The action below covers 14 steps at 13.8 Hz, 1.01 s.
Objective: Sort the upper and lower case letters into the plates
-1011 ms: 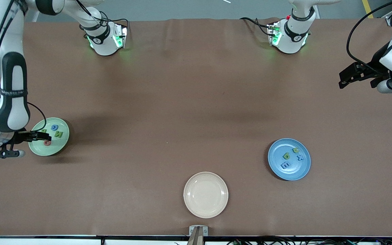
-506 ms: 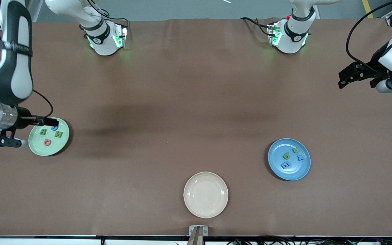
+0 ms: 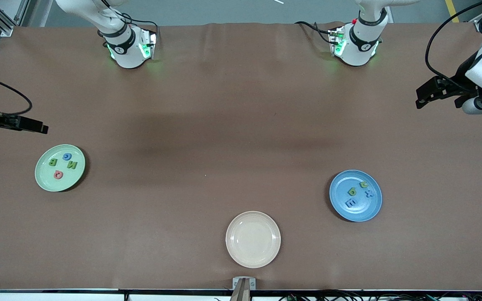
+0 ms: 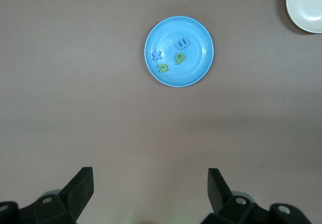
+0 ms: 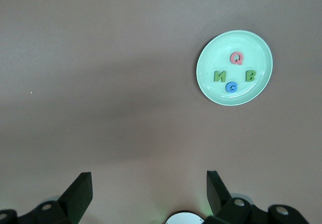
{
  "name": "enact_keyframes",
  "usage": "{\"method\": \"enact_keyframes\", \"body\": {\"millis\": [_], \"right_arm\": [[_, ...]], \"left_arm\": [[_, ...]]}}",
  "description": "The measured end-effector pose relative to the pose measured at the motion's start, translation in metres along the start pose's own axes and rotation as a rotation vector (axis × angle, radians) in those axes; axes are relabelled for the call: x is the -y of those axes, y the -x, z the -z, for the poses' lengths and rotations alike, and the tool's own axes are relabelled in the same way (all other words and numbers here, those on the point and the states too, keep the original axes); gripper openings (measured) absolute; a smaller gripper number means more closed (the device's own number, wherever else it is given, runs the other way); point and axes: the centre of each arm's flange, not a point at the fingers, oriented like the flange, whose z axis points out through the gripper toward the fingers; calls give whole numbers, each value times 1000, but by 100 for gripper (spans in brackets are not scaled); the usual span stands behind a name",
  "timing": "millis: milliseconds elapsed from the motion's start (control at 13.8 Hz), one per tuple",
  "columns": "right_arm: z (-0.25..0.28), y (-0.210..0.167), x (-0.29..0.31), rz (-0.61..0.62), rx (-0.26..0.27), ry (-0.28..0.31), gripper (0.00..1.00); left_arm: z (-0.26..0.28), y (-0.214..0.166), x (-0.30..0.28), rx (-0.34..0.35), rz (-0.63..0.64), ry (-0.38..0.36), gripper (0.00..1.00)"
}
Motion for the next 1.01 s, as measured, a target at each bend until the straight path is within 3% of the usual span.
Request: {"method": "enact_keyframes", "body": {"millis": [506, 1011], "right_arm": [[29, 47, 13, 8, -84, -4, 100], [55, 60, 17, 25, -179, 5, 100]], "left_arm": [[1, 0, 0, -2, 1, 0, 100], [26, 12, 3, -51, 6, 1, 100]]}}
